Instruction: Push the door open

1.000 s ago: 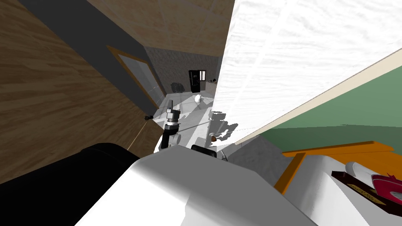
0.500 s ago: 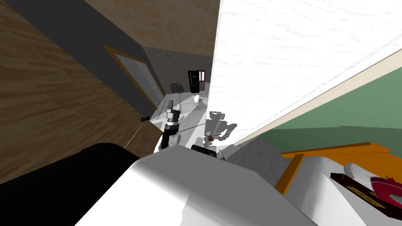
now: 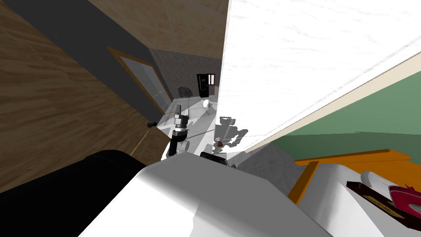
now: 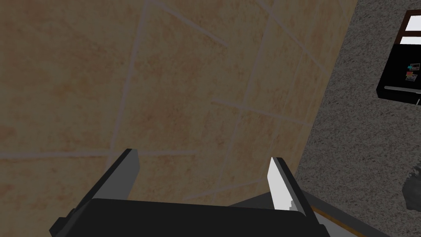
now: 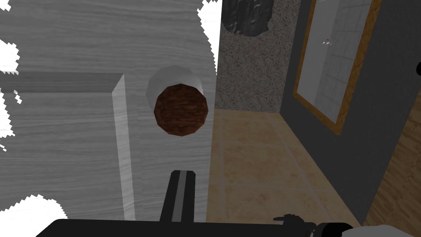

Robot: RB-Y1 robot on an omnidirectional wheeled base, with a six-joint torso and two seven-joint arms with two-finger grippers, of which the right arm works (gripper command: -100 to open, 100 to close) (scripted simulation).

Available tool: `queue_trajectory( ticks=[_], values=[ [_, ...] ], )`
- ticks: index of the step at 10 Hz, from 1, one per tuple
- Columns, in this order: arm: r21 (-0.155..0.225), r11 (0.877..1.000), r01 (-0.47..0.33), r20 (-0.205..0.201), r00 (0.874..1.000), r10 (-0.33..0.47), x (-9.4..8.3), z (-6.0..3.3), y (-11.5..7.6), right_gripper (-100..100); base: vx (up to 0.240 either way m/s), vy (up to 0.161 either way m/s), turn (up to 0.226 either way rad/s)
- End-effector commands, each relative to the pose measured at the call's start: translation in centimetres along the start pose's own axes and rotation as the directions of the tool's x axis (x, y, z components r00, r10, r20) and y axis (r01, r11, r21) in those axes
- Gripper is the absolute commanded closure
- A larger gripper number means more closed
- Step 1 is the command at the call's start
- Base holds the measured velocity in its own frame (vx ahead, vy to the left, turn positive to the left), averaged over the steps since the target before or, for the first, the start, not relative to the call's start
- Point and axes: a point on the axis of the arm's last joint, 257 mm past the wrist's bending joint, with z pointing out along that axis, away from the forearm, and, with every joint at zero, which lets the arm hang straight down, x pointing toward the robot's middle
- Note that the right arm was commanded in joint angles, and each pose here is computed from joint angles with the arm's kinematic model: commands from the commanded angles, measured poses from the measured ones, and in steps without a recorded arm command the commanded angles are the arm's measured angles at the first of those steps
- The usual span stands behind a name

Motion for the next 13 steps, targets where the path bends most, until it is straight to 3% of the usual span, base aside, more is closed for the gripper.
queue_trajectory(
  ticks=[1, 2, 3, 5, 6, 13],
  values=[
    [0.000, 1.000, 0.000, 0.000, 1.000, 0.000, 0.0, 0.00, 0.0, 100, 0.000, 0.000, 0.000],
    [0.000, 1.000, 0.000, 0.000, 1.000, 0.000, 0.0, 0.00, 0.0, 100, 0.000, 0.000, 0.000],
    [0.050, 0.999, 0.007, -0.003, 1.000, -0.007, 0.0, -0.27, -1.3, -100, -0.028, 0.056, -0.209],
    [0.116, 0.993, 0.009, -0.002, 1.000, -0.009, -0.2, -0.44, -2.7, -100, -0.053, 0.149, -0.245],
    [0.095, 0.995, 0.007, -0.003, 1.000, -0.007, -0.2, -0.40, -2.1, -100, -0.024, 0.079, -0.033],
    [0.117, 0.993, 0.011, -0.005, 1.000, -0.011, -0.2, 1.39, -3.4, -100, 0.165, 0.085, 0.025]
  ],
)
